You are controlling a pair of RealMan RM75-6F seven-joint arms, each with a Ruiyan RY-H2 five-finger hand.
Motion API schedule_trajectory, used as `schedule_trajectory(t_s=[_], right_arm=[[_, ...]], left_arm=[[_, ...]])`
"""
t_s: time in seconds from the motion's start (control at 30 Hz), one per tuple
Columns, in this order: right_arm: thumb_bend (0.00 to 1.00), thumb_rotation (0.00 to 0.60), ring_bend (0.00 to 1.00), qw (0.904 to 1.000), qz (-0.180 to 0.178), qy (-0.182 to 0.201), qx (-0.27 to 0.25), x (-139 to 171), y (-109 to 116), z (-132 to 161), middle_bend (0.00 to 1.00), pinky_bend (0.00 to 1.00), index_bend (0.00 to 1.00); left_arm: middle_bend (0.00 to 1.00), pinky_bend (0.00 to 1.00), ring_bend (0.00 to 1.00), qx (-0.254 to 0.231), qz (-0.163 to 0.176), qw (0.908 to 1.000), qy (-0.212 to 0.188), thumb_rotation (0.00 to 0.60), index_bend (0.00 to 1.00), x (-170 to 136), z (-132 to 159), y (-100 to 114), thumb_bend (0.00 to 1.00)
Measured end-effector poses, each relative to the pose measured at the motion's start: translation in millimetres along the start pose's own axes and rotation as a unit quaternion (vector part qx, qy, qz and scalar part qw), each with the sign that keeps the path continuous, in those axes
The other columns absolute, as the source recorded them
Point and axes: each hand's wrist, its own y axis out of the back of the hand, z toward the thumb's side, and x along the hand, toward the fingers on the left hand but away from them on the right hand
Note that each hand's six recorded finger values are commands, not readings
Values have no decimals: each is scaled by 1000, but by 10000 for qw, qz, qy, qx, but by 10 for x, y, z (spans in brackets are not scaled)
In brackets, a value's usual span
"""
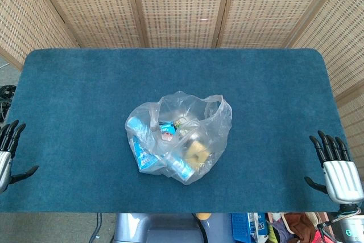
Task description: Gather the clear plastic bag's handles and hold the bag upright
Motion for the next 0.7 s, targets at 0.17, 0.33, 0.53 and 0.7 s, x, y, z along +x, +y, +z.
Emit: schedule_trajectory(t_s=[0.17,0.33,0.53,0.7], right_arm=[[0,600,0,10000,1,57,-74,-5,-6,16,0,0,0],[0,600,0,9998,20,97,-173,-9,-17,28,0,0,0],[70,600,0,9985,105,162,-506,-23,-40,61,0,0,0],[534,600,0,9921,136,211,-1231,-120,-36,99,0,0,0]], left_arm=[[0,0,0,-2,-17,10000,15,600,0,-1,1,0,87],[0,0,0,-21,-27,10000,29,600,0,1,-4,3,87],[0,0,0,-69,-1,10000,19,600,0,1,1,24,89],[0,0,0,-148,58,9999,33,600,0,18,-9,62,91]])
